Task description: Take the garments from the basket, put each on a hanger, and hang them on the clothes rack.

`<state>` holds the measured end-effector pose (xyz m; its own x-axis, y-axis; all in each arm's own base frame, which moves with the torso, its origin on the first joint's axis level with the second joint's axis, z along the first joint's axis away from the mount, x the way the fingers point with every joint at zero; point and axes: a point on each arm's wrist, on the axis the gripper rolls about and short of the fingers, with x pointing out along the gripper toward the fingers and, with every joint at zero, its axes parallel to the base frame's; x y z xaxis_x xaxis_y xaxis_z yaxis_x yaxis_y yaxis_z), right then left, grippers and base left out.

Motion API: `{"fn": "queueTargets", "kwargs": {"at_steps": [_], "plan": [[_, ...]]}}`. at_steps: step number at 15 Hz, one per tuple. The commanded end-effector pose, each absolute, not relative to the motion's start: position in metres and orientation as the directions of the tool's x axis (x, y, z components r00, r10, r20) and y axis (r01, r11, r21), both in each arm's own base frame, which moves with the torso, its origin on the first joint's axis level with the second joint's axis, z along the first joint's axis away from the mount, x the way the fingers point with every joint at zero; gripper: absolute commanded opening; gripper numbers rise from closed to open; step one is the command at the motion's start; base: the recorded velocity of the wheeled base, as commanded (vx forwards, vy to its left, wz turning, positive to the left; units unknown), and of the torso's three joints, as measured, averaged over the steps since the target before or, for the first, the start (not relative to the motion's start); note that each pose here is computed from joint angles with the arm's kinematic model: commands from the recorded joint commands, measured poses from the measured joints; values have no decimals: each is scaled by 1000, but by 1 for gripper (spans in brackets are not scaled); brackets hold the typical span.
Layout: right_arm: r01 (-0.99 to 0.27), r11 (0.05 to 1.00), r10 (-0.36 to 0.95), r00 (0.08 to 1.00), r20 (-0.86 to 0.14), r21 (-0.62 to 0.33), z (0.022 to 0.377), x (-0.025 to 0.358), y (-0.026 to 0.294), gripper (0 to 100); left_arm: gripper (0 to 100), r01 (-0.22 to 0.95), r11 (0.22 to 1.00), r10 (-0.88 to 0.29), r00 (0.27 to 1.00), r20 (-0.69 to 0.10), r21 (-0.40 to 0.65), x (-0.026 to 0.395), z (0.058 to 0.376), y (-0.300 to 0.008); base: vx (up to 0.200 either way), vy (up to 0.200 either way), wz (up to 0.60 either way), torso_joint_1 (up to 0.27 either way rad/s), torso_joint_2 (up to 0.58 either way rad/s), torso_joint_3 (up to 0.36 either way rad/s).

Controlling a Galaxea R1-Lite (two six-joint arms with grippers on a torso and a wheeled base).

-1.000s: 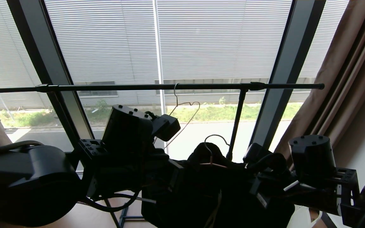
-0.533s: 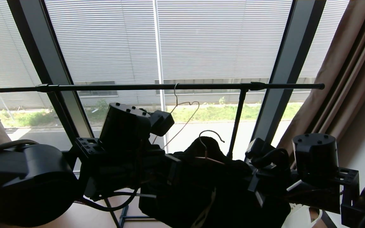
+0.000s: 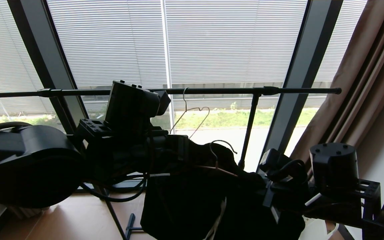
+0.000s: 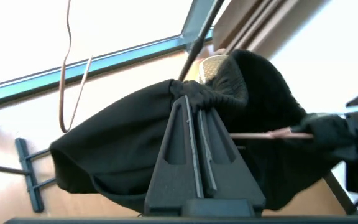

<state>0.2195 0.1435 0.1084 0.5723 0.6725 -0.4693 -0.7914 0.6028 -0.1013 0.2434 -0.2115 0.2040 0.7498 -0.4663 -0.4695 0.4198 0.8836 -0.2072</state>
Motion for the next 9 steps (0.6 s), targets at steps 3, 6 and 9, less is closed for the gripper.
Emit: {"fn": "queueTargets", "kwargs": {"at_steps": [3,6,9], "plan": [[-809,576,711,565,-419,-113,104,217,152,0,0,464,863,-499,725,-475,-197,231,202,-231,0,0,0,0,0,0],[-810,575,716,565,-409,-114,101,220,154,0,0,464,869,-483,725,-491,-170,222,197,-235,0,0,0,0,0,0],[-799,596,720,575,-389,-79,107,221,154,0,0,463,871,-478,723,-499,-162,210,199,-221,0,0,0,0,0,0]]}}
